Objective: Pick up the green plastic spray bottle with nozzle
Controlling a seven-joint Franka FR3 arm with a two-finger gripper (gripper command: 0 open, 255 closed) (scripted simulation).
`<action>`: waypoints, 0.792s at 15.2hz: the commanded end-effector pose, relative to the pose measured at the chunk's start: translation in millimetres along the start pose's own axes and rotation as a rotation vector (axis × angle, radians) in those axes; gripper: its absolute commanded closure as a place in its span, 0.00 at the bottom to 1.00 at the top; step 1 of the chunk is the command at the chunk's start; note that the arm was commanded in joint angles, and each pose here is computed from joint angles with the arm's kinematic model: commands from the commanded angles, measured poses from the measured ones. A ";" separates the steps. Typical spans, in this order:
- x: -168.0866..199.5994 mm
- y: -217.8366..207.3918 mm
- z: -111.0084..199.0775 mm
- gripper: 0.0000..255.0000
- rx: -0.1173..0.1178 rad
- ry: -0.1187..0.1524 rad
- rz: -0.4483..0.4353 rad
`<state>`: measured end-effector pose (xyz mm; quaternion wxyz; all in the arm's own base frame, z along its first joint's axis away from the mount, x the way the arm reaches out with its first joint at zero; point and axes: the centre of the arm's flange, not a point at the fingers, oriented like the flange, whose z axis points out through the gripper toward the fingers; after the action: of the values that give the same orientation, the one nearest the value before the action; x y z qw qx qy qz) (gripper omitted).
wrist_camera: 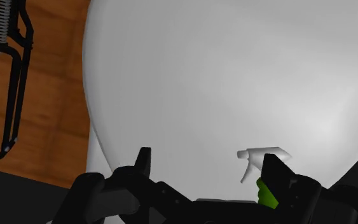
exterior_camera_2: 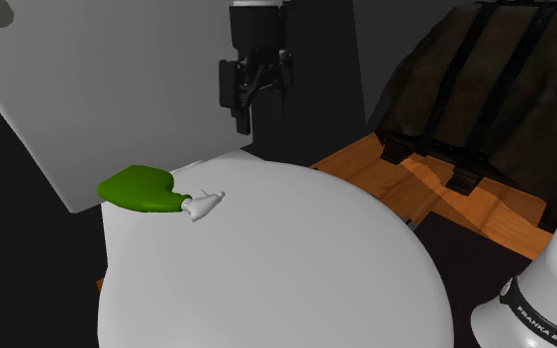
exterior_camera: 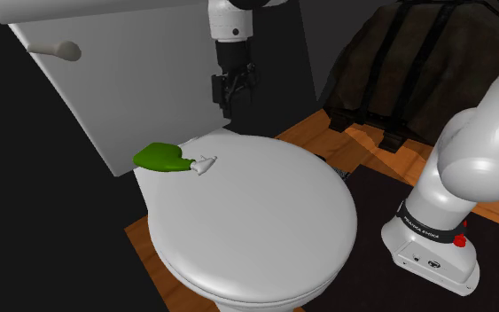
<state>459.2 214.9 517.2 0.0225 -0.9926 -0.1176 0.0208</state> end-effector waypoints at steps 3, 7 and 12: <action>37.5 -38.6 19.0 0.00 -0.006 -0.013 -0.022; 71.9 -74.9 41.2 0.00 -0.012 -0.026 -0.044; 113.5 -121.2 70.0 0.00 -0.021 -0.042 -0.071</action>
<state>532.4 351.0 457.3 0.0116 -0.9877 -0.1510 0.0381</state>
